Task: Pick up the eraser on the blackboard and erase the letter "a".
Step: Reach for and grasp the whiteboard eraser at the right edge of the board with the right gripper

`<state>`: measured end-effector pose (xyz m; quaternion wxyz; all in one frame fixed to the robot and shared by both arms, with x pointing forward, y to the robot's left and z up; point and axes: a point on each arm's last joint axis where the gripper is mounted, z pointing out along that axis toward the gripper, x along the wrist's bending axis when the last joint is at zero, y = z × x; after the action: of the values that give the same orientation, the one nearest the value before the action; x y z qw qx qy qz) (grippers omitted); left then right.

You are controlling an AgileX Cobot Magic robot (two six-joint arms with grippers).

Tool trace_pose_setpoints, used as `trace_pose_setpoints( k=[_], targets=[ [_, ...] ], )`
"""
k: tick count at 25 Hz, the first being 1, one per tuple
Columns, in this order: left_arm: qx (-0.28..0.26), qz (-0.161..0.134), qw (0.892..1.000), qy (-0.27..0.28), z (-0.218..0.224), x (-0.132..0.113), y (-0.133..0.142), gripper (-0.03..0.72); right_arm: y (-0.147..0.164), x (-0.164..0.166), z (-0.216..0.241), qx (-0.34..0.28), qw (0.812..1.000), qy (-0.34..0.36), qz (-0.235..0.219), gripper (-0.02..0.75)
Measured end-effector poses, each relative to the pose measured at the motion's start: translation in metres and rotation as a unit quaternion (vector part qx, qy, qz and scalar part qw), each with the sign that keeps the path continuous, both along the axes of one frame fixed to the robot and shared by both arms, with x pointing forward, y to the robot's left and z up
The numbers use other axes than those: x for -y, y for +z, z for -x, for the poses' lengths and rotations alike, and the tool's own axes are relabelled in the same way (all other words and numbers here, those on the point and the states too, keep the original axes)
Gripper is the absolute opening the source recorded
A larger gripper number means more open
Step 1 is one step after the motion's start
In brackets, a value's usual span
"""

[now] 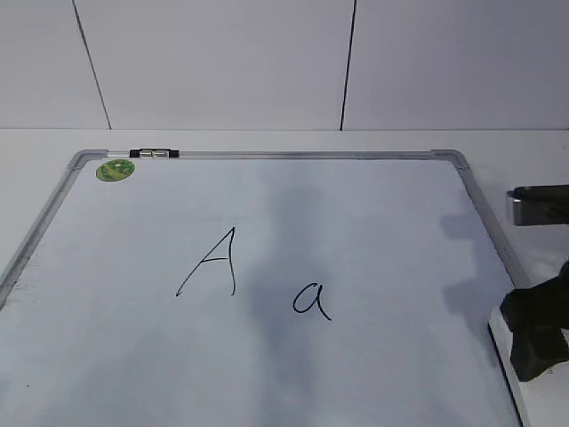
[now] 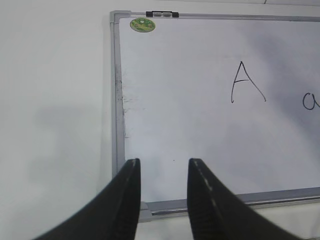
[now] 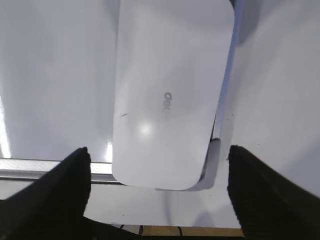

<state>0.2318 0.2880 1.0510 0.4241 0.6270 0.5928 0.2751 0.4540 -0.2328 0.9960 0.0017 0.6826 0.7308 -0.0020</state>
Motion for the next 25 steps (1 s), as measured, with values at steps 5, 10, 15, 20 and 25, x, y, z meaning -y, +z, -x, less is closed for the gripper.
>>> trace_pose_setpoints(
  k=[5, 10, 15, 20, 25],
  targets=[
    [0.000, 0.000, 1.000, 0.000, 0.000, 0.000, 0.000, 0.246, -0.014, -0.001, -0.001, -0.013, 1.000, -0.014, -0.002, 0.677],
    [0.000, 0.000, 1.000, 0.000, 0.000, 0.000, 0.000, 0.246, -0.015, -0.001, -0.004, 0.005, 1.000, -0.025, -0.002, 0.677],
    [0.000, 0.000, 1.000, 0.000, 0.000, 0.000, 0.000, 0.248, -0.015, 0.002, -0.006, 0.018, 0.999, -0.031, 0.014, 0.676],
    [0.000, 0.000, 1.000, 0.000, 0.000, 0.000, 0.000, 0.248, -0.014, 0.003, -0.008, 0.028, 0.999, -0.037, 0.020, 0.675],
    [0.000, 0.000, 1.000, 0.000, 0.000, 0.000, 0.000, 0.249, -0.015, 0.003, -0.009, 0.033, 0.998, -0.040, 0.019, 0.675]
  ],
)
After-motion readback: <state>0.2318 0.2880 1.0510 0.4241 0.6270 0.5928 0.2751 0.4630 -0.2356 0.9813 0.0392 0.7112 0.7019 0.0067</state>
